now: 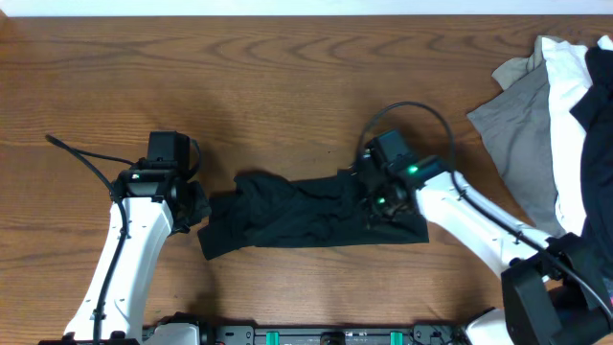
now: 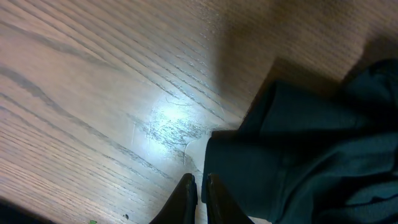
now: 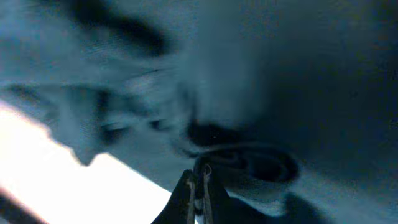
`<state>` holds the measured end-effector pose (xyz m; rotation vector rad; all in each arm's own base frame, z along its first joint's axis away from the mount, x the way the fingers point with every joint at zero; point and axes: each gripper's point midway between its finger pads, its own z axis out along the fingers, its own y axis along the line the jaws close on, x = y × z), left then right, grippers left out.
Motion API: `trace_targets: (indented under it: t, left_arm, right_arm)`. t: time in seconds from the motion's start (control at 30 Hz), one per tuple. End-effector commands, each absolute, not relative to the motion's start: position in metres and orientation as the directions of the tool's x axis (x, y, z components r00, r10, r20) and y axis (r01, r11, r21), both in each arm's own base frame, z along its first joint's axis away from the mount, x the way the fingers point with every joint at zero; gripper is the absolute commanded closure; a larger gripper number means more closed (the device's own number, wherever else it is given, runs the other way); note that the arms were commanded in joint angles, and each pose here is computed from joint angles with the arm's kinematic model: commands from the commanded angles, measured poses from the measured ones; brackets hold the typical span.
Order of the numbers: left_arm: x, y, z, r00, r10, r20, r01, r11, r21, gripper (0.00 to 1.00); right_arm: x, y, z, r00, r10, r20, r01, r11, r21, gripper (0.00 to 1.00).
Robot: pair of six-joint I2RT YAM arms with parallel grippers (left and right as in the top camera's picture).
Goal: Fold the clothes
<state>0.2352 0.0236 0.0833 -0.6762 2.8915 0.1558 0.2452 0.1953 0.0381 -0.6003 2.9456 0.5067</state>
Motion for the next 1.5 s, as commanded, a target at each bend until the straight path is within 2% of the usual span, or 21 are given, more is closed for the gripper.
trace_targets:
  t: [0.0,0.2,0.3,0.5,0.7,0.93,1.47]
  left_arm:
    - [0.237,0.025,0.087,-0.885,-0.421,-0.196,-0.44,0.896,0.062,0.9]
    - [0.237,0.025,0.087,-0.885,-0.421,-0.196,-0.44,0.896,0.062,0.9]
    - [0.237,0.025,0.087,-0.885,-0.421,-0.196,-0.44,0.896,0.062,0.9]
    - [0.236,0.025,0.087,-0.886,-0.421,-0.192,-0.44,0.896,0.064,0.9]
    - [0.236,0.025,0.087,-0.886,-0.421,-0.193,-0.44,0.896,0.064,0.9]
    - [0.236,0.025,0.087,-0.886,-0.421,-0.192,-0.44,0.896,0.063,0.9]
    - [0.235,0.025,0.087,-0.887,-0.421,-0.19,-0.44,0.896,0.064,0.9]
  right_arm:
    - [0.226,0.226,0.048,-0.84,-0.499,-0.212,-0.541,0.749,0.382,0.91]
    - [0.217,0.234,0.047,-0.819,-0.532,-0.213,-0.572,0.727,0.38,0.69]
    - [0.216,0.229,0.045,-0.815,-0.543,-0.203,-0.578,0.732,0.362,0.63]
    - [0.234,0.203,0.038,-0.86,-0.477,-0.182,-0.508,0.835,0.21,0.63]
    - [0.248,0.207,0.052,-0.852,-0.46,-0.252,-0.509,0.839,0.19,0.59]
    - [0.272,0.209,0.055,-0.863,-0.383,-0.329,-0.447,0.882,0.145,0.61]
    - [0.289,0.21,0.033,-0.874,-0.353,-0.333,-0.409,0.906,0.111,0.62]
